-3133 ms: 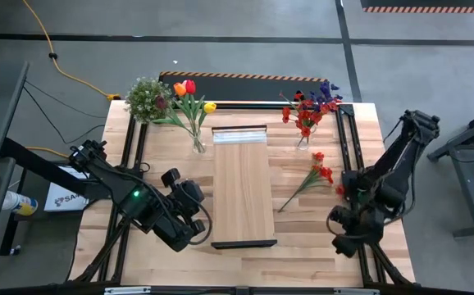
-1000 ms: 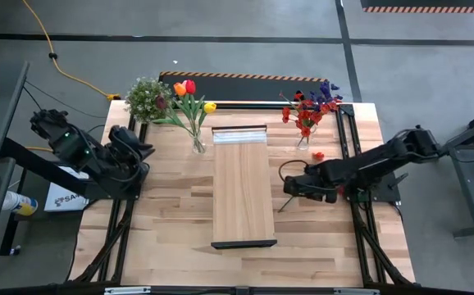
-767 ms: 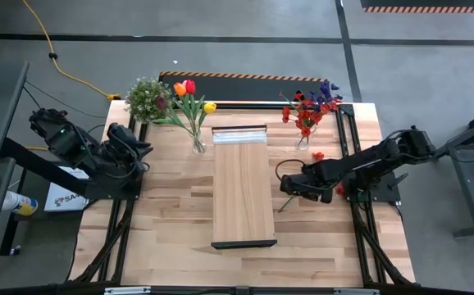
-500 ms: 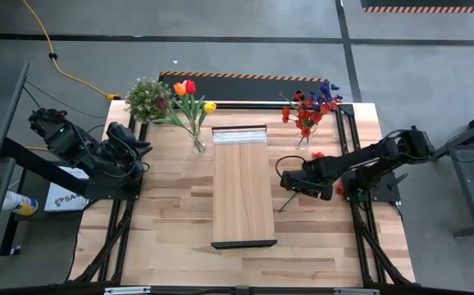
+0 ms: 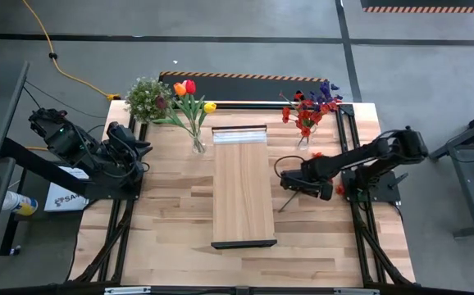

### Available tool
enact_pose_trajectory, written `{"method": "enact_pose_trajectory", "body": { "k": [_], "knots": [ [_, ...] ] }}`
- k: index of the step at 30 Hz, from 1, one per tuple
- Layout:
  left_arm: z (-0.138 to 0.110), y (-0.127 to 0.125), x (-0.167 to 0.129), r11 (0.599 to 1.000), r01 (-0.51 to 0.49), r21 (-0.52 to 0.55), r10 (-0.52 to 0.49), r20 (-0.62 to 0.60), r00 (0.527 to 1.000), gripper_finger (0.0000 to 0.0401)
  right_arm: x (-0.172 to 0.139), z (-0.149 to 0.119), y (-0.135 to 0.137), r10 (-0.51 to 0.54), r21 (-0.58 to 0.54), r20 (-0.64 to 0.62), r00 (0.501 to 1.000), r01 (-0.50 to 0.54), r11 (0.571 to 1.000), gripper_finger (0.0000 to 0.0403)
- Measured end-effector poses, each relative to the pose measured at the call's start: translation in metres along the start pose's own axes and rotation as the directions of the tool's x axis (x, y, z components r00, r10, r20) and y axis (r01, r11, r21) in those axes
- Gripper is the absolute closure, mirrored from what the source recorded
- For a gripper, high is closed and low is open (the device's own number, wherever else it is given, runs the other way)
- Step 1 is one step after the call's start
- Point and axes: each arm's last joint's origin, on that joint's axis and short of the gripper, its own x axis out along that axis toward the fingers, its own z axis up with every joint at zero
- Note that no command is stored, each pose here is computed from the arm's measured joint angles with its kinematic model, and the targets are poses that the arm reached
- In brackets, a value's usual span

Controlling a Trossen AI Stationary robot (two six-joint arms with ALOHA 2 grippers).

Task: Pick and place flowers into a vace then onto a shelf
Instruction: Put the orange flowers into the right transparent vase

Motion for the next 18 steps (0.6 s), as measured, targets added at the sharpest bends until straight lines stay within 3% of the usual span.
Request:
{"method": "enact_pose_trajectory", "body": {
  "k": [8,18],
  "knots": [
    [0.000,0.000,0.000,1.000,0.000,0.000,0.000,0.001,1.000,0.0300,0.018,-0.004,0.006,-0.041,-0.033,0.012,0.999,0.042,0.999,0.0238],
    [0.000,0.000,0.000,1.000,-0.004,0.000,0.004,0.007,1.000,0.0300,0.018,-0.009,0.004,-0.026,-0.093,0.016,1.000,0.027,0.995,0.0238]
  ]
}}
